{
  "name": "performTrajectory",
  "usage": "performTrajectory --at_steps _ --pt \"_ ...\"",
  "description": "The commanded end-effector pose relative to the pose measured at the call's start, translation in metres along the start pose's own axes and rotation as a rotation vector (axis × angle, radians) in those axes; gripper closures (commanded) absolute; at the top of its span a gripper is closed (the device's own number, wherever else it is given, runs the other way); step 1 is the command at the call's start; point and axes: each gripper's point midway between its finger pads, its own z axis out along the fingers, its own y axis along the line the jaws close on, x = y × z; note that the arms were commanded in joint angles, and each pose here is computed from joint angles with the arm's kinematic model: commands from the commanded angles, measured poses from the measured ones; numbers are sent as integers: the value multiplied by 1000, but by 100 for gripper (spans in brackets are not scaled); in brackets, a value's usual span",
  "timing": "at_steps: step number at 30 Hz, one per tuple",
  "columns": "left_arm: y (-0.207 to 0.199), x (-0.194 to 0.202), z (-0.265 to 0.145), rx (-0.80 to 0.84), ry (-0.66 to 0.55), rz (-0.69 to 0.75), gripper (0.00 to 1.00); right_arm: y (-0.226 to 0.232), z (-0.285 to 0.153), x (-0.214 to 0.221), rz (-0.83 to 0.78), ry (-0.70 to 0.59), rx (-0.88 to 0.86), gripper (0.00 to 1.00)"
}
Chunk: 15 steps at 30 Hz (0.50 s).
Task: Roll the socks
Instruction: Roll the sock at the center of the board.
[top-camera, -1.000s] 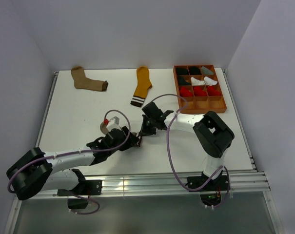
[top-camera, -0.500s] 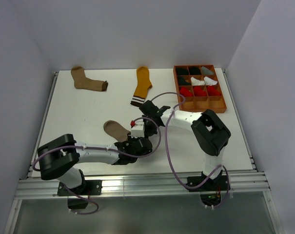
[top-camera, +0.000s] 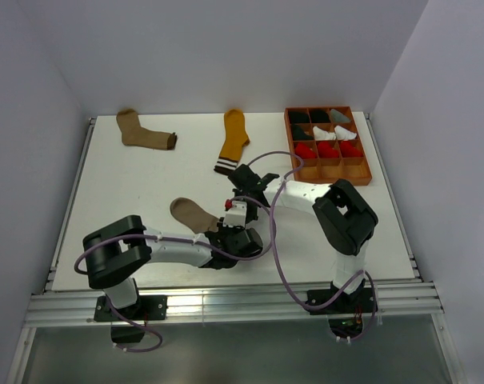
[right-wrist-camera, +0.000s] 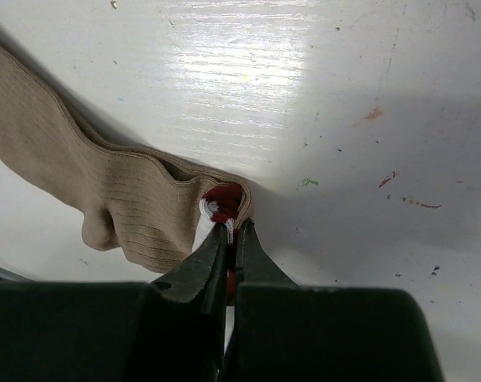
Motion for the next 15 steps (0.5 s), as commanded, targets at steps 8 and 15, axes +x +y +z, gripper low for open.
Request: performTrajectory --at_steps 8,15 --pt "13 24 2 -94 112 45 99 15 1 12 39 19 -118 98" --pt "2 19 -6 76 154 -68 100 37 -34 -18 101 -162 -366 63"
